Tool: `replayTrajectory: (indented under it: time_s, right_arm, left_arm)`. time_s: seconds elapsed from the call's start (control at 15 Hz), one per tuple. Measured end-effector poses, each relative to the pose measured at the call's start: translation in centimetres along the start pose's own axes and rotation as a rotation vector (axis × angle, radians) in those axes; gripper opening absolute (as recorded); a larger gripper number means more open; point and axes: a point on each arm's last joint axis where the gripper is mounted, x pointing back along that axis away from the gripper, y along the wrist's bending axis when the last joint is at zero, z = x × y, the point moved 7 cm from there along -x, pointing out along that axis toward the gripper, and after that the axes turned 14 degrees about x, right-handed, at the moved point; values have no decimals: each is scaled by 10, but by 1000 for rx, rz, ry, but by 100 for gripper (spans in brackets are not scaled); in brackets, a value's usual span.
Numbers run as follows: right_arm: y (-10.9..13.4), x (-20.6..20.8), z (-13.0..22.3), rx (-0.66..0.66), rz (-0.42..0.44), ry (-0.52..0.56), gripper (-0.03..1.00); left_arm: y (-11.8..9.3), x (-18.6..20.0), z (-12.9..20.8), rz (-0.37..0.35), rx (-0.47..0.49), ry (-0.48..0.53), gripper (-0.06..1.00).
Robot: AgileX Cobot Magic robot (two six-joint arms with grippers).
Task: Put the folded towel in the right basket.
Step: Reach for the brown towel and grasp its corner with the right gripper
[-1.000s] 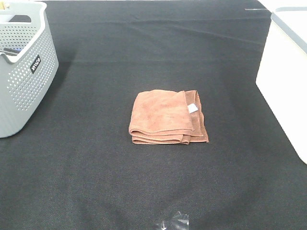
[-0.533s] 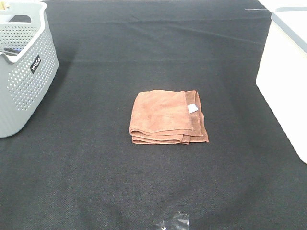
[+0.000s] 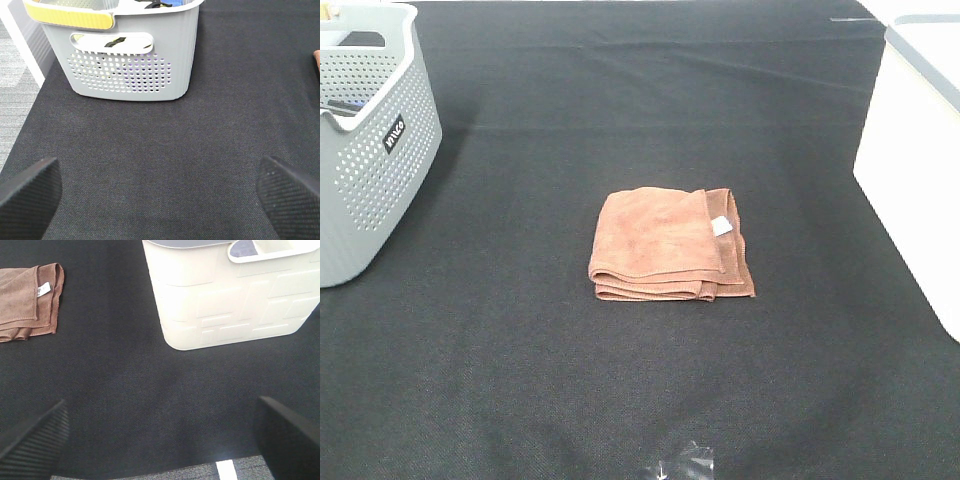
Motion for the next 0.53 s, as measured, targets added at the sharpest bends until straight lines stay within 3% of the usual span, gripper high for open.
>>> replayTrajectory:
  time_s: [0.53]
  right_arm:
    - [0, 0, 0, 0, 0, 0, 96]
  left_arm:
    - [0, 0, 0, 0, 0, 0, 99]
